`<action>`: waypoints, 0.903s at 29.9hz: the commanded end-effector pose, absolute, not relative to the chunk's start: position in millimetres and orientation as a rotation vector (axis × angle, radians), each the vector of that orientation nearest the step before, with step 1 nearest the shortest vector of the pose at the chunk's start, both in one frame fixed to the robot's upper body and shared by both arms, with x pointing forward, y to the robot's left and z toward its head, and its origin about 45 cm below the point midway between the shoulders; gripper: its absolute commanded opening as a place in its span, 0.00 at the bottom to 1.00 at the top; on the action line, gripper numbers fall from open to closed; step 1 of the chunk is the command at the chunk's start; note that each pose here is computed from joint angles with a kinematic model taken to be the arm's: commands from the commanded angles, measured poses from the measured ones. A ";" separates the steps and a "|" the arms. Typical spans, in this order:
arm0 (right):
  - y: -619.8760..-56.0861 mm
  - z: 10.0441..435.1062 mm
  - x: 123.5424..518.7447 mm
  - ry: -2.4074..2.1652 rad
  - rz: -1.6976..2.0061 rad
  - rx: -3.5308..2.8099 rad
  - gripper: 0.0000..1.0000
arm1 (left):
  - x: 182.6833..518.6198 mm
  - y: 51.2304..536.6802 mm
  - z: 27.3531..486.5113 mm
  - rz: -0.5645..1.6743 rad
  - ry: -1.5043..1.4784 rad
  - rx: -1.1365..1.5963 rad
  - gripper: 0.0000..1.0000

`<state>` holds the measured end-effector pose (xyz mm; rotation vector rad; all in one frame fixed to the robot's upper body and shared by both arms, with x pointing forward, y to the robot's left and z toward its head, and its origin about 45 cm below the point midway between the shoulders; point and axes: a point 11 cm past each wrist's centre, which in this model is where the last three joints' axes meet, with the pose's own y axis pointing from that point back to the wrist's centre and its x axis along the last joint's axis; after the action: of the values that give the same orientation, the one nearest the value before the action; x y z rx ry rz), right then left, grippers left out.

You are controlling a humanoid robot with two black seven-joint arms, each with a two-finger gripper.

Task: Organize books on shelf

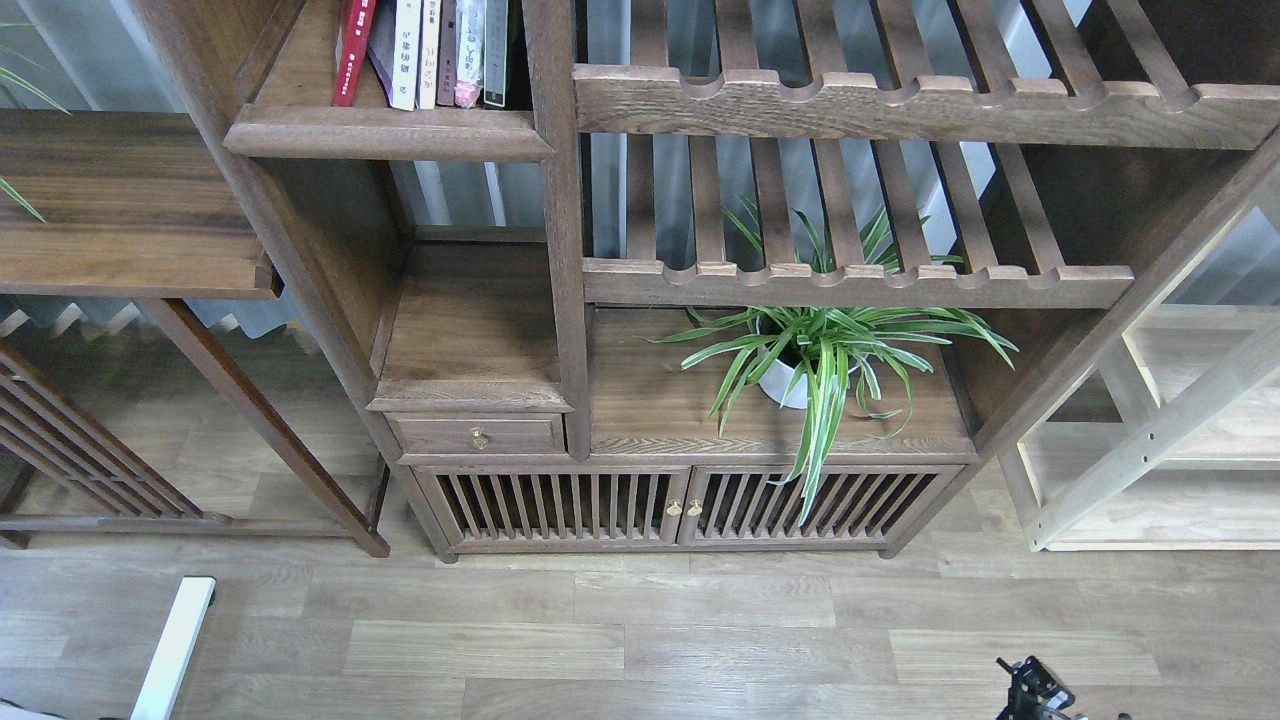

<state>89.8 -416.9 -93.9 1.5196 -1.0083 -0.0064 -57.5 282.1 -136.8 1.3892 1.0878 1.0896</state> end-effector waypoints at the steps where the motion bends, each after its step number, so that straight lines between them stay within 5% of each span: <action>1: -417.0 -96.9 77.8 -0.973 -0.039 1.523 1.00 | -66.1 290.3 -136.7 1.088 1.092 1.418 0.98; 14: -432.7 -106.2 39.8 -0.764 -0.203 1.382 1.00 | -75.5 291.0 -135.9 1.028 1.057 1.455 0.99; 27: -441.4 -103.6 36.4 -1.082 -0.428 1.264 1.00 | -72.3 303.5 -136.2 1.082 1.089 1.478 0.99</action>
<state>25.3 -402.6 -118.9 1.3702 -1.0051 -0.5037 -73.0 298.2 -136.2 1.4628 1.0916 1.0765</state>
